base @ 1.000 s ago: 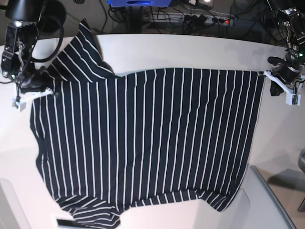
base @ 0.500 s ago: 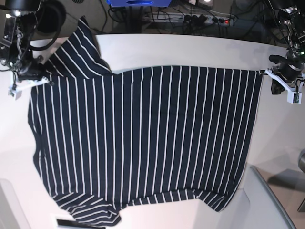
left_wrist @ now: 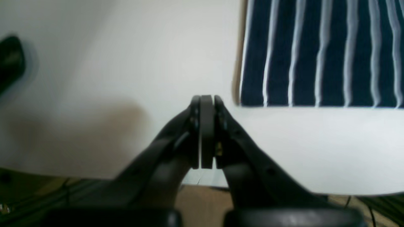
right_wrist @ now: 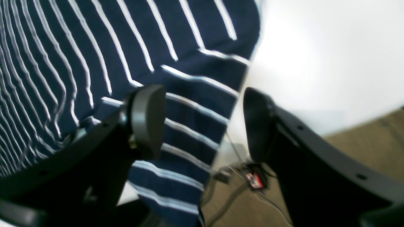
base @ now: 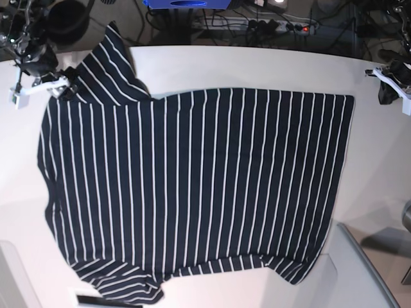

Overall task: Layout the t-shirt on the table in an organized manner, then fold the t-shirt properly
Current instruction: 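Open the left gripper and regrasp the shirt corner beside it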

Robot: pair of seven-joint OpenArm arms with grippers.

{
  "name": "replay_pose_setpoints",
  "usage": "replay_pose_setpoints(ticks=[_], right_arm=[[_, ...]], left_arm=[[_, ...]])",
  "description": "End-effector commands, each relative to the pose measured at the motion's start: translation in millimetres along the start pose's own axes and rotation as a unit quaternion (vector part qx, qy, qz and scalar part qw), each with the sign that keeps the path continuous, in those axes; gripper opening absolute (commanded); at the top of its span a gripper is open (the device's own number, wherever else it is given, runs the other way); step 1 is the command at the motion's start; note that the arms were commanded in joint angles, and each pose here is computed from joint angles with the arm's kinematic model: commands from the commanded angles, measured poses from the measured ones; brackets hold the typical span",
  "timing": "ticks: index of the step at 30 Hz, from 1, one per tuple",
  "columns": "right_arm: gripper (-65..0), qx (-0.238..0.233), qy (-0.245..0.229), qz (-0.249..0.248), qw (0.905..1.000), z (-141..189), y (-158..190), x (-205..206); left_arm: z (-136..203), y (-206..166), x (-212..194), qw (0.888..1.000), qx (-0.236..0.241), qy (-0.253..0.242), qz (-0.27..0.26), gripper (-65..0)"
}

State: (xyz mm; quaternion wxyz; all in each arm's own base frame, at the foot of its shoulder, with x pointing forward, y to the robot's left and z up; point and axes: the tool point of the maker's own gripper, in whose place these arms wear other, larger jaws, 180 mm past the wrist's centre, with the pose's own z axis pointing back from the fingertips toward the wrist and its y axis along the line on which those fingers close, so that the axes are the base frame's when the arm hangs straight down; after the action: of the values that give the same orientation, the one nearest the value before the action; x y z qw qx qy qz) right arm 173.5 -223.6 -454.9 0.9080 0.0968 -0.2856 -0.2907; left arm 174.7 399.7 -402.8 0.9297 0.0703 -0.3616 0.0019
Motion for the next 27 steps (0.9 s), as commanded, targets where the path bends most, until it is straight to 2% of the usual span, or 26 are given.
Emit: replay_pose_setpoints(ticks=[1,6,13,20,27], right_arm=[[-26.7,0.003,0.003,-0.003,1.0000,0,-3,-3],[-26.7,-0.006,0.029,-0.018,0.9994,-10,-13,-20],[-26.7,-0.018,0.029,-0.024,0.9991,-14,-24,-28],[-26.7,0.025,0.030,0.003,0.9992,-18,-6,-28],[-26.7,0.034,0.020,0.007,0.9992,-22,3,-17]], left_arm=[[7,14,13,1.000,0.016,-0.018,-0.007,-65.0],[9,18,13,1.000,0.022,-0.019,-0.005,-65.0],[8,17,12,1.000,0.020,-0.017,-0.007,-65.0],[8,16,12,1.000,0.019,-0.017,-0.007,-65.0],[8,16,12,1.000,0.020,-0.016,-0.008,-65.0]])
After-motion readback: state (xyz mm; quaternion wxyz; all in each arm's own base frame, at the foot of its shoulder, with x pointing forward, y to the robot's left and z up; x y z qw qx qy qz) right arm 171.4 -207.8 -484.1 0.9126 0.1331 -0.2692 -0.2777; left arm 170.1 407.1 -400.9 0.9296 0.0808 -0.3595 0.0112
